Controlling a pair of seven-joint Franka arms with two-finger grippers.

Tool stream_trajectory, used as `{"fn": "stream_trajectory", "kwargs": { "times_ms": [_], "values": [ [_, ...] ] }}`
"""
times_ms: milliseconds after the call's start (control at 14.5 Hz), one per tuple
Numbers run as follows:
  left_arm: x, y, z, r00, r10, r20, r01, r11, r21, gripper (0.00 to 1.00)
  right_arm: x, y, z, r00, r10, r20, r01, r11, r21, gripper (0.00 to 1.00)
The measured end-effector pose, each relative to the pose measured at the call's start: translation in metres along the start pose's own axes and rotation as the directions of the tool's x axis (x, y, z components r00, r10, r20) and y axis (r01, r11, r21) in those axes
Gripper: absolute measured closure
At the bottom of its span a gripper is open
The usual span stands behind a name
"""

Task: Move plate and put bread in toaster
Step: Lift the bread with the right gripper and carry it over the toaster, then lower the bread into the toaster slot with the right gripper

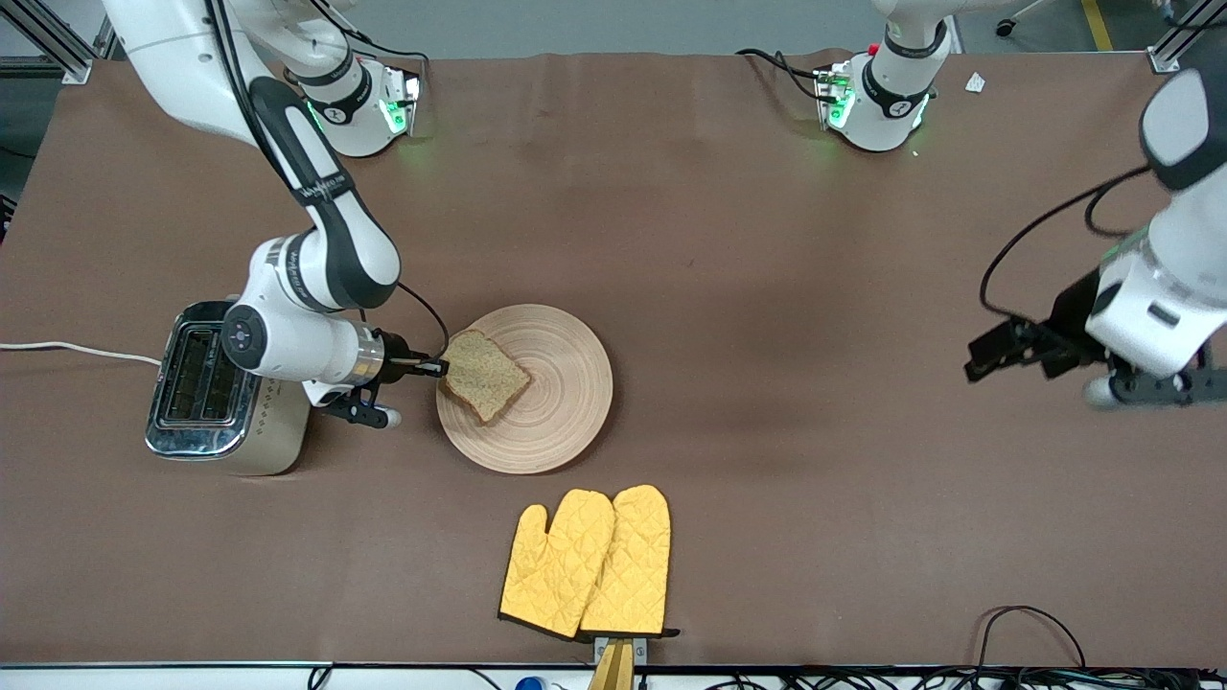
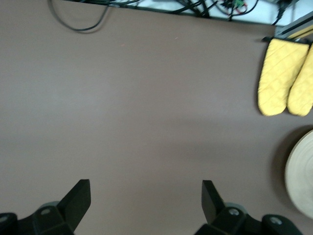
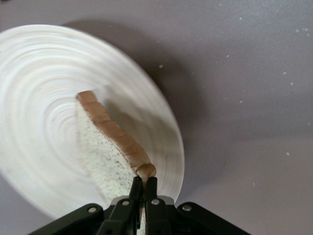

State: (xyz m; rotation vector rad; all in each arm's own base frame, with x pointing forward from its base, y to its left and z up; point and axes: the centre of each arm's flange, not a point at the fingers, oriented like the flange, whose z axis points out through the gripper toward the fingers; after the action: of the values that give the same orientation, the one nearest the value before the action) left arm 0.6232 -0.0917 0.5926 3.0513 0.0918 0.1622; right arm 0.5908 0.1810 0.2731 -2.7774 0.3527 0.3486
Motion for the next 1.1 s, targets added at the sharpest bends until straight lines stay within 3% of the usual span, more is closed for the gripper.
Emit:
{"fn": "stream_trajectory", "kwargs": {
  "times_ms": [206, 413, 550, 688, 826, 1101],
  "values": [
    [-0.036, -0.006, -0.044, 0.999, -0.002, 0.041, 0.000, 0.999, 0.050, 0.00, -0.002, -0.004, -0.059, 0.999, -0.045, 0.011, 0.045, 0.998, -0.033, 0.94],
    [-0.067, -0.010, -0.073, 0.994, 0.035, 0.099, -0.042, 0.996, 0.074, 0.00, 0.003, 0.004, -0.132, 0.994, -0.112, 0.003, 0.111, 0.976, -0.185, 0.94],
    [-0.085, -0.012, -0.086, 0.991, 0.051, 0.126, -0.062, 0.994, 0.086, 0.00, 0.008, 0.014, -0.176, 0.986, -0.166, -0.006, 0.157, 0.943, -0.292, 0.94],
    [-0.101, -0.014, -0.092, 0.990, 0.055, 0.130, -0.070, 0.992, 0.108, 0.00, 0.008, 0.021, -0.209, 0.973, -0.229, 0.002, 0.209, 0.884, -0.418, 0.94],
    [-0.115, -0.015, -0.094, 0.989, 0.058, 0.133, -0.074, 0.991, 0.116, 0.00, 0.006, 0.027, -0.230, 0.956, -0.289, 0.039, 0.262, 0.791, -0.552, 0.94],
    [-0.121, -0.012, -0.091, 0.988, 0.064, 0.138, -0.081, 0.990, 0.119, 0.00, 0.013, 0.044, -0.245, 0.926, -0.357, 0.124, 0.331, 0.607, -0.723, 0.94]
  ]
}}
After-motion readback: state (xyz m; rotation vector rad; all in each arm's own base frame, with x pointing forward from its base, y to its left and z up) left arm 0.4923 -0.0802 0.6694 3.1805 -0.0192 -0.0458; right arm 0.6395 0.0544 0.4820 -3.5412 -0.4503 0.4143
